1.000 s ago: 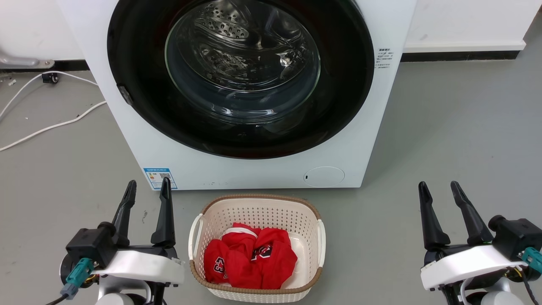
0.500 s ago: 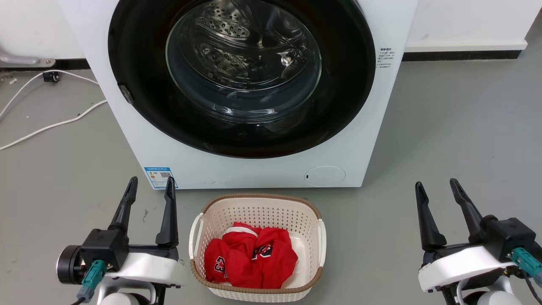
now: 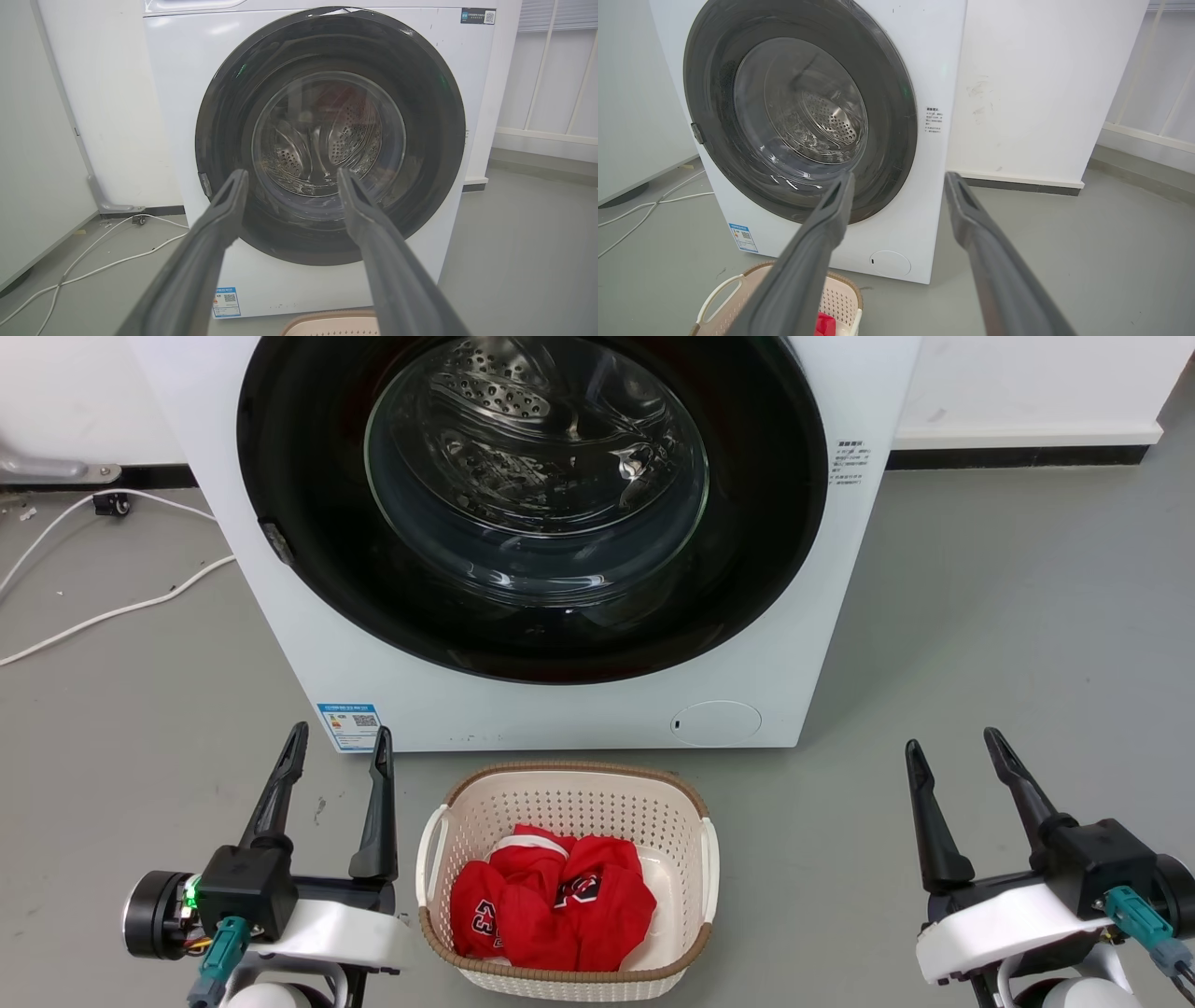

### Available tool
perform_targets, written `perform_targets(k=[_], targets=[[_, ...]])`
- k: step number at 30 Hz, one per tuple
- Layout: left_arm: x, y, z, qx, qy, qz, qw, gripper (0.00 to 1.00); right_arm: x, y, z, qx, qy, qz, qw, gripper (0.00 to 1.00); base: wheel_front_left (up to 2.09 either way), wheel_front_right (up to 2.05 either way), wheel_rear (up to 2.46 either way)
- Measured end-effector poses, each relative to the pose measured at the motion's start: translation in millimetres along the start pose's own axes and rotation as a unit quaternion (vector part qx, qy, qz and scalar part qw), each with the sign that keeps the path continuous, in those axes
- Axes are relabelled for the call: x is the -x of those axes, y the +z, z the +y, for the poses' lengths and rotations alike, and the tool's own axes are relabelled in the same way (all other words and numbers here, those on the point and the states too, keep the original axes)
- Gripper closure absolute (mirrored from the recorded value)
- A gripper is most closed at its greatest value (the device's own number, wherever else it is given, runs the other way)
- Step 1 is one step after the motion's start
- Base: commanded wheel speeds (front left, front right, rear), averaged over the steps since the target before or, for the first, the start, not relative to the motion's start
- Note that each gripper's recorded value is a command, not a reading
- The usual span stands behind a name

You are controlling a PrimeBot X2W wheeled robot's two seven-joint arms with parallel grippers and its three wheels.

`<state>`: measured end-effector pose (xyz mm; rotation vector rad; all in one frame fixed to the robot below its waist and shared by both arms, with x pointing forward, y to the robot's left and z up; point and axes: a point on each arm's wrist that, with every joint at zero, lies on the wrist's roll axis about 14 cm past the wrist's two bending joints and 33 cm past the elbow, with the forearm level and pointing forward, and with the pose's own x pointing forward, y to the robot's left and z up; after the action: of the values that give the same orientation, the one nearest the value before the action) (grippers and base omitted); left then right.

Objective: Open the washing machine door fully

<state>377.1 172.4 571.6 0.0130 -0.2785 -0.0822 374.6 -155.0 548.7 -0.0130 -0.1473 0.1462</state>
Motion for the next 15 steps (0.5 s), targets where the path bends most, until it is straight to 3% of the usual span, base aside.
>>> perform_targets(k=[15], targets=[[0.9,-2.2,0.5,0.004,0.000,0.002,1.000,0.00,0.6,-3.5,0.0,-0.009,-0.001,0.001,1.000,0.02,0.00,0.00,0.00]])
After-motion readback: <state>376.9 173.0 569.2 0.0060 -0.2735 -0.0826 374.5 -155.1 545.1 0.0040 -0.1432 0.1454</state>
